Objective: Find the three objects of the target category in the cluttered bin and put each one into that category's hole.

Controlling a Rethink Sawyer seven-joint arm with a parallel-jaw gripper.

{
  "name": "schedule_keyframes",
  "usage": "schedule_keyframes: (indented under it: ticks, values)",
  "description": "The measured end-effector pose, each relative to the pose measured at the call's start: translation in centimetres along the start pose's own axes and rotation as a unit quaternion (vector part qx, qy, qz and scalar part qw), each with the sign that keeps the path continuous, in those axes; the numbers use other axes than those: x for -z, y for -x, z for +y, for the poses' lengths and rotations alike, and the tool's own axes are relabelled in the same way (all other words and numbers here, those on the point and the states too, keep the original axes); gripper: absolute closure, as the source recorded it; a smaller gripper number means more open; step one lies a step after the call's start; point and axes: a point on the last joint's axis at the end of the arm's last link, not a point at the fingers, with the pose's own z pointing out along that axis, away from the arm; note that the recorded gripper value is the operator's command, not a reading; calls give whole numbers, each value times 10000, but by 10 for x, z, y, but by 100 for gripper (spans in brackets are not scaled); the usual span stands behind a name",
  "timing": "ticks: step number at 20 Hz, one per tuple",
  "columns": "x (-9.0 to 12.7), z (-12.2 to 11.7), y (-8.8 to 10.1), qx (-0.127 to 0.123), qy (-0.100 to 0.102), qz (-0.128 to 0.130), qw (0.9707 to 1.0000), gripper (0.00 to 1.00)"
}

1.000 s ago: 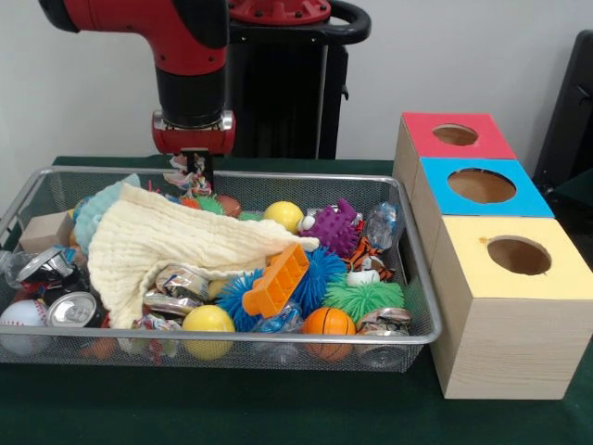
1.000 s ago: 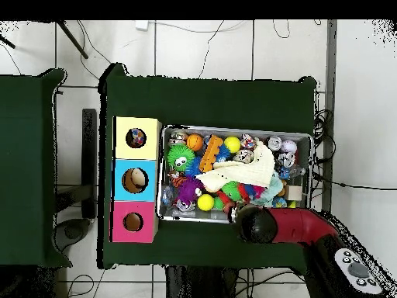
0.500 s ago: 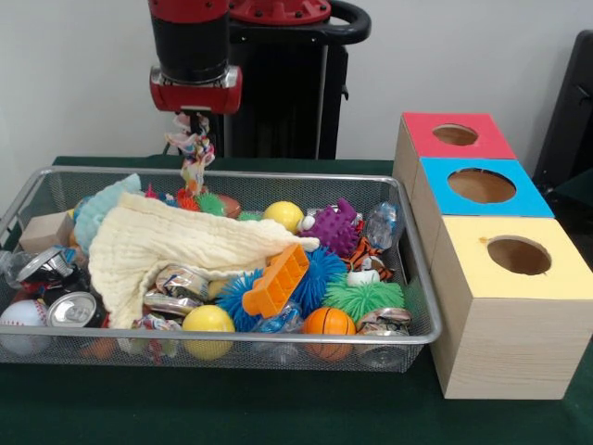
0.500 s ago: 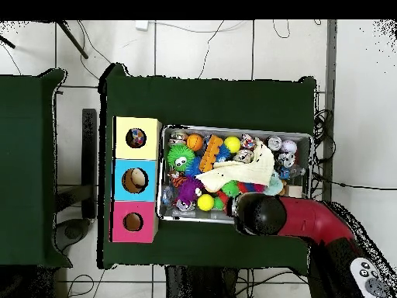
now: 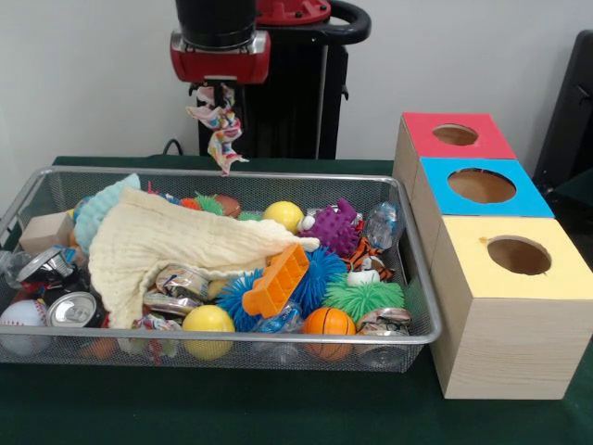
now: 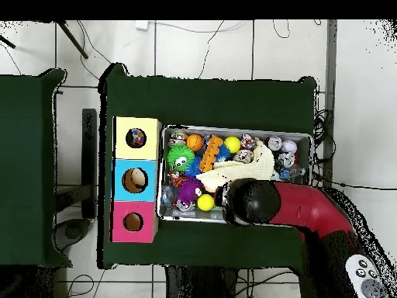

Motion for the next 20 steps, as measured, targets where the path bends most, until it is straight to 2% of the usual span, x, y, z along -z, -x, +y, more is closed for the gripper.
schedule_keyframes:
  ticks: [10, 20]
  values:
    - [31, 57, 45, 249, 39, -372, 9990, 100]
    - [70, 120, 83, 546, 91, -444, 9975, 100]
